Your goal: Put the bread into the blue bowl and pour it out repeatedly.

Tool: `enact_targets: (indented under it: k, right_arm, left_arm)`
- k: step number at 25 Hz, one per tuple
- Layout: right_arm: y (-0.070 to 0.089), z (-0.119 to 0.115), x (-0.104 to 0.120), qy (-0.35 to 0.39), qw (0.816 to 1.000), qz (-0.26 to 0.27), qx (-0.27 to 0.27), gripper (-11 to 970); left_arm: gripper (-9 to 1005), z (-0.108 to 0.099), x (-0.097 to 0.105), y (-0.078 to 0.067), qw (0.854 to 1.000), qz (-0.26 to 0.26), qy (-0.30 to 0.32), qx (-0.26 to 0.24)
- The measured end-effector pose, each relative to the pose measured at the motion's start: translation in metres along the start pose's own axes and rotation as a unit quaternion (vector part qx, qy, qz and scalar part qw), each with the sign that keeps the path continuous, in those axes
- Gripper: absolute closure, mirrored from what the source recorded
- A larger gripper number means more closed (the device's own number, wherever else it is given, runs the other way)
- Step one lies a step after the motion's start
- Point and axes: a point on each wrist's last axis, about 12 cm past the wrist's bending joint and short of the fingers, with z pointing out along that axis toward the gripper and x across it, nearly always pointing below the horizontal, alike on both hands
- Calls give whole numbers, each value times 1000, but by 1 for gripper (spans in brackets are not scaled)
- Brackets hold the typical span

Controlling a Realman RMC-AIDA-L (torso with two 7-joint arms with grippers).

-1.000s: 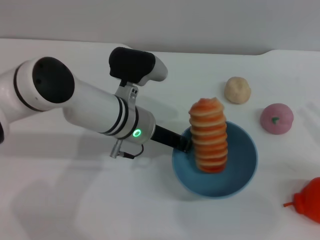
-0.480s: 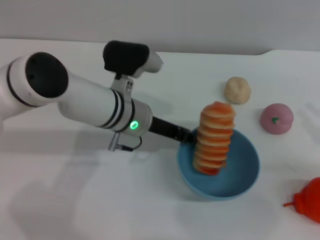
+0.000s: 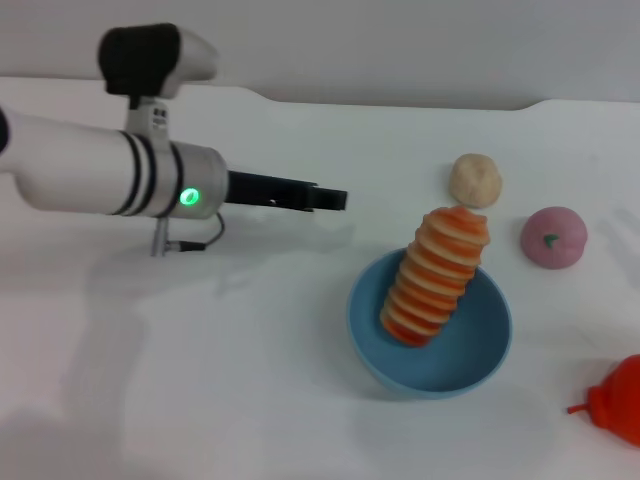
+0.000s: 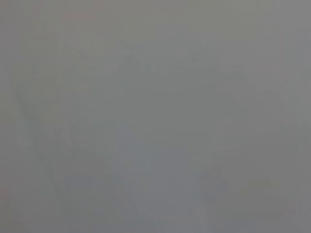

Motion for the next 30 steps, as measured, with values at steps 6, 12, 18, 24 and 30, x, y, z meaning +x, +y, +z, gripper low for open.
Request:
enact_targets:
  k: [6, 12, 18, 24, 30]
  right_arm:
    - [-4, -7, 2, -10, 1000, 12, 17, 516]
    - [-11, -21, 5, -37, 998, 35, 49, 516]
    - [-14, -31, 9, -57, 995, 49, 66, 516]
    - [-15, -37, 18, -61, 994, 33, 86, 516]
    - [-19, -52, 26, -90, 987, 31, 131, 516]
  left_arm:
    - [381, -28, 3, 22, 998, 4, -67, -14]
    - [385, -55, 15, 33, 980, 46, -191, -33]
    - [388, -71, 28, 52, 959, 94, -245, -111]
    - [389, -61, 32, 60, 919, 196, -212, -269]
    - [391, -41, 45, 42, 810, 354, -154, -442]
